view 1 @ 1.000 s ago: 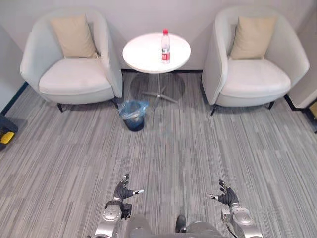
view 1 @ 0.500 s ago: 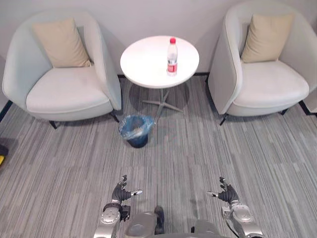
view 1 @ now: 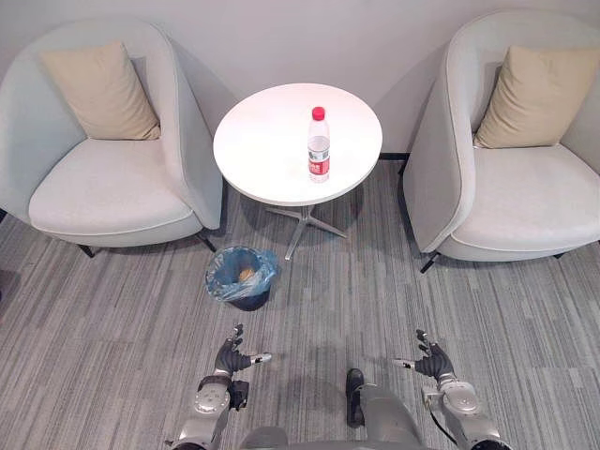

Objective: Gather rubbish on tea table into small bin, then transfer packed bag to large trash can.

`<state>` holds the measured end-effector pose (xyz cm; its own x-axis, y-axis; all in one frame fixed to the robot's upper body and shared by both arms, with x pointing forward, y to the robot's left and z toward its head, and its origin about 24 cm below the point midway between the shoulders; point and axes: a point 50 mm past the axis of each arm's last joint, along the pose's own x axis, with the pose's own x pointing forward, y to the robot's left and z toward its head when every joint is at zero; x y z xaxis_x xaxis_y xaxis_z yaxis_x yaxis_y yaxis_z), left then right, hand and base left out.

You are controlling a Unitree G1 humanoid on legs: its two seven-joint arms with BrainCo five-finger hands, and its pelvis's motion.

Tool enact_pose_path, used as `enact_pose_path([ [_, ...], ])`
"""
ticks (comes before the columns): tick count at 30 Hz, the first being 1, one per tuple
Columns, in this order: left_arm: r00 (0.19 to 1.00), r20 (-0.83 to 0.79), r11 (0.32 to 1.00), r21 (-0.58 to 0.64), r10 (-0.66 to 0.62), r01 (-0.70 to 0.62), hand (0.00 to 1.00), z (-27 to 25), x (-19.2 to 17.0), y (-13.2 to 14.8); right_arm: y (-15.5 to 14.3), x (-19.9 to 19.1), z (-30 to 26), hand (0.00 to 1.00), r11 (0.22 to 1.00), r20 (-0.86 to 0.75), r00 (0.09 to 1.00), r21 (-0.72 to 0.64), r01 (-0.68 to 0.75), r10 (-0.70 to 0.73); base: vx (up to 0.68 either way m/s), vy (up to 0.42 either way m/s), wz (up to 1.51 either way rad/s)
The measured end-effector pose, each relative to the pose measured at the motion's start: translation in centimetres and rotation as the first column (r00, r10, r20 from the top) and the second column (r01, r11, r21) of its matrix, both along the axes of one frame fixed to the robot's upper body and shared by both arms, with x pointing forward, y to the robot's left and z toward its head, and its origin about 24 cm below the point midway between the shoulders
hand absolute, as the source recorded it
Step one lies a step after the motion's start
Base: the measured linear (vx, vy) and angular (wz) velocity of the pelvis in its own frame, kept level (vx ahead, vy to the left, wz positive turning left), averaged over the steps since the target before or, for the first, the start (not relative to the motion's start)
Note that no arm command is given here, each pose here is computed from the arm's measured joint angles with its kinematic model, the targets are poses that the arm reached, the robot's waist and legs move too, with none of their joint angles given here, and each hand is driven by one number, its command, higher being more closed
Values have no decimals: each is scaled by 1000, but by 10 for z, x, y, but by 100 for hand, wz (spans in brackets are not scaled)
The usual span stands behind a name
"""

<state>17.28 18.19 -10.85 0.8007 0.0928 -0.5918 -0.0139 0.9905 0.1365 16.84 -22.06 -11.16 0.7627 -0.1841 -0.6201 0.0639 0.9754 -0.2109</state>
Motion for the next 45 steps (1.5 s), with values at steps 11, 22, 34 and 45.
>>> enact_pose_path([
  [11,1000,23,1000,6,1,-1,0,4,7,2,-8,10,8,0,998,50,997,15,60,-61,321,103,5],
  [22,1000,13,999,54,-6,5,0,5,7,16,5,12,3,0,1000,22,1000,5,-10,10,325,44,17],
  [34,1000,-16,999,29,17,-17,0,-2,4,9,-10,-6,0,0,999,0,999,-13,46,-46,165,-154,29],
  [45,999,-46,999,32,15,-13,0,-7,-6,9,-6,9,33,0,1000,188,982,-23,19,-14,-56,5,0],
])
